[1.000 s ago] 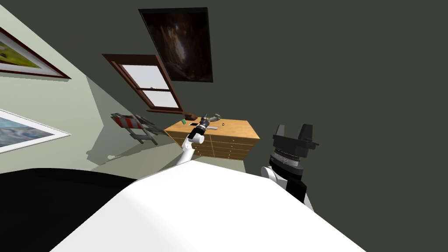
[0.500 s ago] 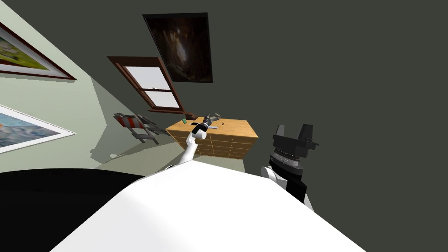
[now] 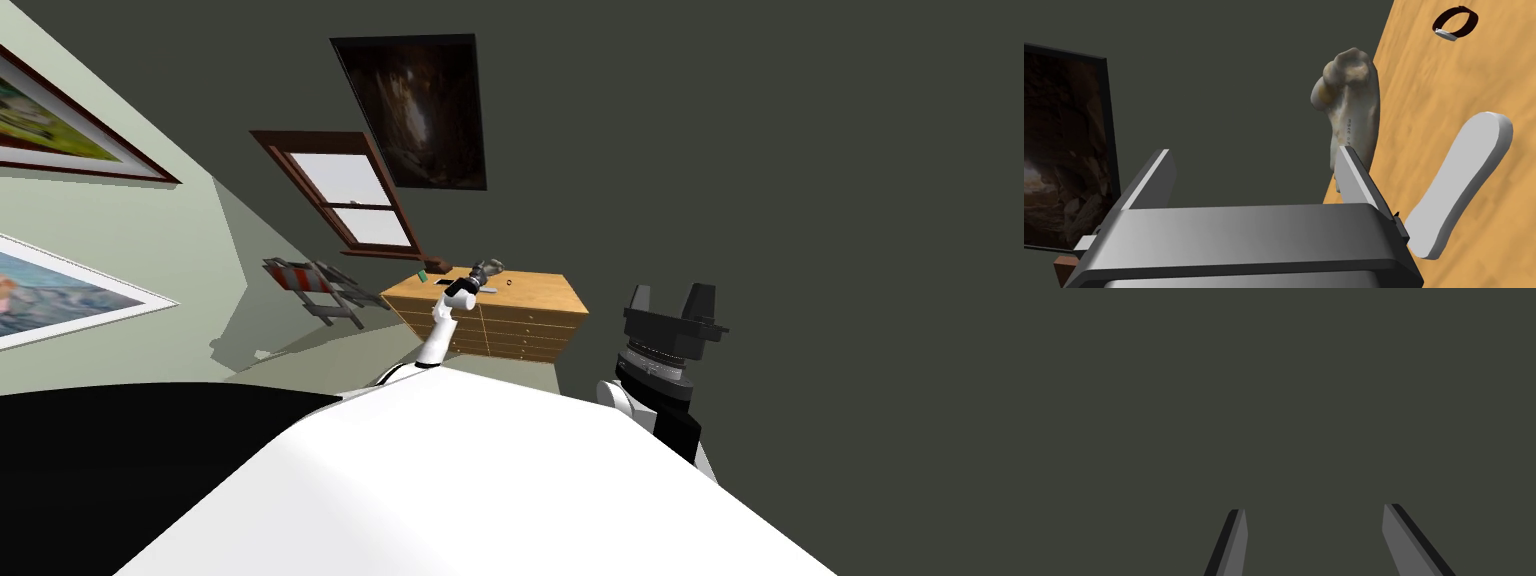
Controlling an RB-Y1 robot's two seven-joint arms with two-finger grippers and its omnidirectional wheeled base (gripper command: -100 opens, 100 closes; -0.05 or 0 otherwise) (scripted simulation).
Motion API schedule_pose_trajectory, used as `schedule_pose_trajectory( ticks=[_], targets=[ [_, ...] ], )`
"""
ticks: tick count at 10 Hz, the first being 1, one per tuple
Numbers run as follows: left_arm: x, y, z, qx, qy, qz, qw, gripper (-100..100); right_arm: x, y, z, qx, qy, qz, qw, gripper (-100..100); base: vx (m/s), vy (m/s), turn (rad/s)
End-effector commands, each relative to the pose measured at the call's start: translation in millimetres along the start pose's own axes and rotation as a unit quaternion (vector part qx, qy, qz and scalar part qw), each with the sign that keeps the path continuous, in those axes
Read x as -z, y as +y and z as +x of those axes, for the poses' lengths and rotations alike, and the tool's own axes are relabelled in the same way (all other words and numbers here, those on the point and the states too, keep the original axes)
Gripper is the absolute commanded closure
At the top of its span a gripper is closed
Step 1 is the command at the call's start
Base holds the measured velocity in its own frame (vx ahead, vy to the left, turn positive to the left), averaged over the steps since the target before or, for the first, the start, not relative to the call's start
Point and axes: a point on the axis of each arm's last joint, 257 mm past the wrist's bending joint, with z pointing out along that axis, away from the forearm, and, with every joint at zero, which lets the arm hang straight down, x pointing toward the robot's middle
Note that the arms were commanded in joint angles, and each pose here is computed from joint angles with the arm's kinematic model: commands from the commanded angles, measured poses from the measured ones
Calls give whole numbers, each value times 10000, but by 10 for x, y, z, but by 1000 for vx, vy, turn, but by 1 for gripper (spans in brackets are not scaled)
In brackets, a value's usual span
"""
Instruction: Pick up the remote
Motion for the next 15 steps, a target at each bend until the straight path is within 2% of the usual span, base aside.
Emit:
schedule_pose_trajectory(
  ticks=[1,2,6,8,9,10,11,12,13,14,15],
  targets=[
    [-48,33,8,13,1,-120,9999,-100,0,0,0,0,0,0,10000,0,-11,-13,-1],
    [-155,108,20,73,1,-338,9994,-100,0,0,0,0,0,0,10000,0,-22,-20,3],
    [-408,265,109,154,30,-919,9956,-100,0,0,0,0,0,0,10000,0,-17,-15,-1],
    [-448,395,121,160,13,-1184,9928,-100,0,0,0,0,0,0,10000,0,-5,-5,-1],
    [-531,422,156,177,26,-1367,9905,-100,0,0,0,0,0,0,10000,0,-1,-7,-2],
    [-545,502,158,181,12,-1521,9882,-100,0,0,0,0,0,0,10000,0,0,-6,-4],
    [-540,518,157,181,9,-1553,9877,-100,0,0,0,0,0,0,10000,0,0,0,0],
    [-609,550,190,183,17,-1758,9842,-100,0,0,0,0,0,0,10000,0,0,0,0],
    [-609,641,187,187,-2,-1926,9811,-100,0,0,0,0,0,0,10000,0,6,-4,-6],
    [-669,628,216,175,10,-2056,9785,-100,0,0,0,0,0,0,10000,0,12,-2,-10],
    [-663,744,210,181,-17,-2267,9738,-100,0,0,0,0,0,0,10000,0,15,-1,-7]
  ],
)
